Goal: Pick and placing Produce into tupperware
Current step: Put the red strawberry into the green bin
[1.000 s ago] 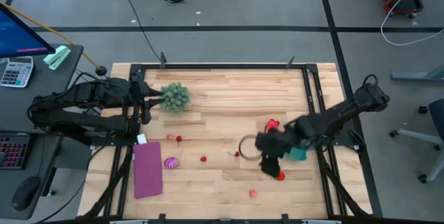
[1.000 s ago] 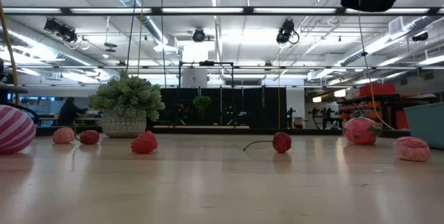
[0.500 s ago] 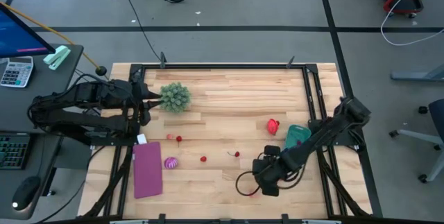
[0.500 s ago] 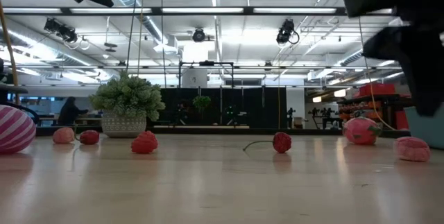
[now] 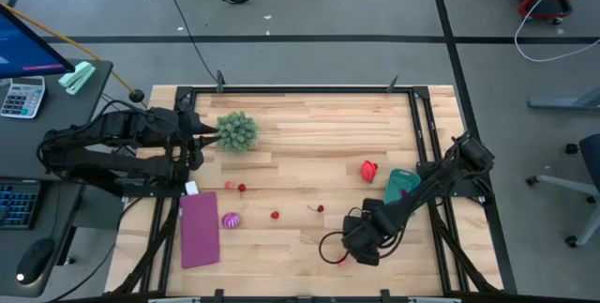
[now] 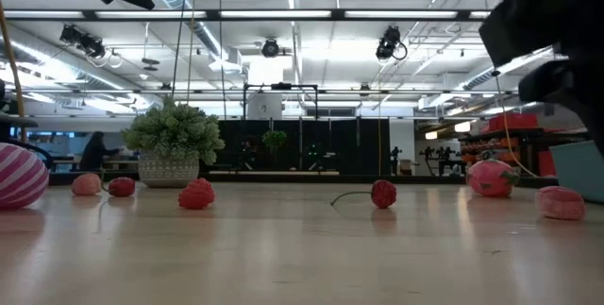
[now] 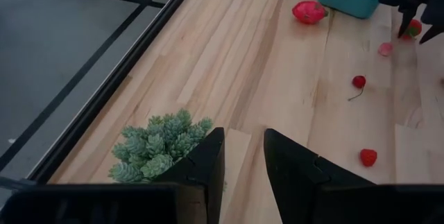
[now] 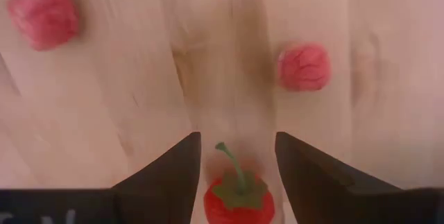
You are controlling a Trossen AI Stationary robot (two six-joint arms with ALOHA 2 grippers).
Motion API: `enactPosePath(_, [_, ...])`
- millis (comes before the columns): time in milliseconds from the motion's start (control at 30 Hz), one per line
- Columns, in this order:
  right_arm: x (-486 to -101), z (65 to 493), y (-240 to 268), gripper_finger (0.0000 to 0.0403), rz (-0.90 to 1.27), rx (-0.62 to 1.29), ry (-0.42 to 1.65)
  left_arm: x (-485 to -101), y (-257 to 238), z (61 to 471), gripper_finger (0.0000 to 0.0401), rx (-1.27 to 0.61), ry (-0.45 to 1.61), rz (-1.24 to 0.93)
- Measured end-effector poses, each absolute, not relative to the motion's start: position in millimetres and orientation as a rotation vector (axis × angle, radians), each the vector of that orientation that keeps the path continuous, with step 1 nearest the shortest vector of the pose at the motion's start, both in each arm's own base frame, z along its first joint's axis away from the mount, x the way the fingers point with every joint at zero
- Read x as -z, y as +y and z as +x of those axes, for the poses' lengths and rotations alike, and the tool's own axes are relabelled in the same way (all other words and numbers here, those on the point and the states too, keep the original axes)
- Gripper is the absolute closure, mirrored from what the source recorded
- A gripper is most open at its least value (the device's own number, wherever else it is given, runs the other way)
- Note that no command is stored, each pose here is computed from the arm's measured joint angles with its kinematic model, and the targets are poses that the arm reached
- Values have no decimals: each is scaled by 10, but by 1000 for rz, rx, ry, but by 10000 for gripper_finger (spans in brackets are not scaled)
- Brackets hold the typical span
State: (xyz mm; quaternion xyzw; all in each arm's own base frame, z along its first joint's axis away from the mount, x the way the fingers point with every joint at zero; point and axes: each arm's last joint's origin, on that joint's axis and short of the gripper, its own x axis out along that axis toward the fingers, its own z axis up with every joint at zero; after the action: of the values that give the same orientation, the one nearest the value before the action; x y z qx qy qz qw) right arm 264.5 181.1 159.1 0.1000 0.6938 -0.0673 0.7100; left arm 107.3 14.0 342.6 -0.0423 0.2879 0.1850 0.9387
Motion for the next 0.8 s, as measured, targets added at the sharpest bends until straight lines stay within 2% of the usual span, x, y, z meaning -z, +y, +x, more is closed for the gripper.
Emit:
enactPosePath(267, [-1456,2655,1821,224,203,174,1584,-3426,140,1072,294,-378,588,-86])
enactPosePath(433, [-1416,2650,1816,250,216,215,1602,-3426,140,1073,294,-378,588,-86])
enactPosePath(600, [-1417,2666,1797,301,247,243,1597,-3427,140,1073,294,-377,587,-84])
enactPosePath(800, [-1417,2701,1745,386,292,290,1589,-3426,140,1073,294,-377,588,-84])
